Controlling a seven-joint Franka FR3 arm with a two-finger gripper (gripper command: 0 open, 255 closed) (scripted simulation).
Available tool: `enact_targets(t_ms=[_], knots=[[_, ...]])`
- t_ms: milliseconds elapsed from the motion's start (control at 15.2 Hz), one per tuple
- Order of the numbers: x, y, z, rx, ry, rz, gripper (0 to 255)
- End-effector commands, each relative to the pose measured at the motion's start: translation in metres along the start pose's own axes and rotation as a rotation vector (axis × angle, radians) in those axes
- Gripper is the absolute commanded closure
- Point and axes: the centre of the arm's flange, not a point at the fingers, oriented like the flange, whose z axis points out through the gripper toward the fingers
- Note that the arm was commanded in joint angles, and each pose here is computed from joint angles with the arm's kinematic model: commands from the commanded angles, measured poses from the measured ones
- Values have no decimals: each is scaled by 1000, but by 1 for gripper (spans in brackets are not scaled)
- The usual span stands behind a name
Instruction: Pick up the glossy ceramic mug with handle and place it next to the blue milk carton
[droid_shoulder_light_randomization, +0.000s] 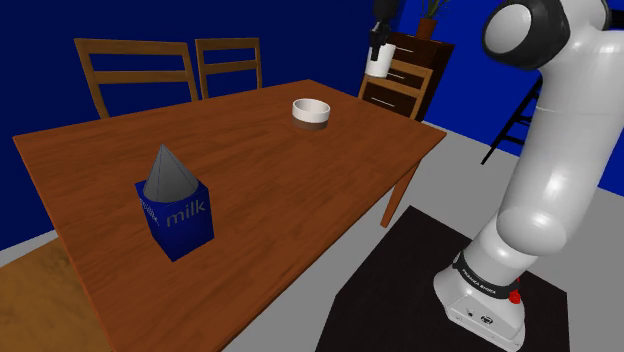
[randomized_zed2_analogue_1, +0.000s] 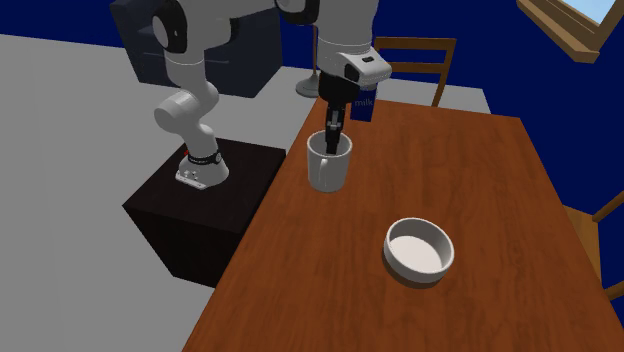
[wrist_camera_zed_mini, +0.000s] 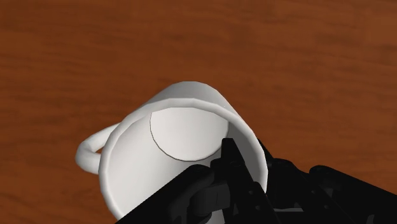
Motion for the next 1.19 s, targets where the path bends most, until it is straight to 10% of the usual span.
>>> enact_targets(t_ms=[0, 396, 1122], knots=[[0, 0, -12, 0, 0, 0, 255], [-1, 1, -40, 0, 0, 0, 255], [-18, -143, -47, 0, 0, 0, 255]])
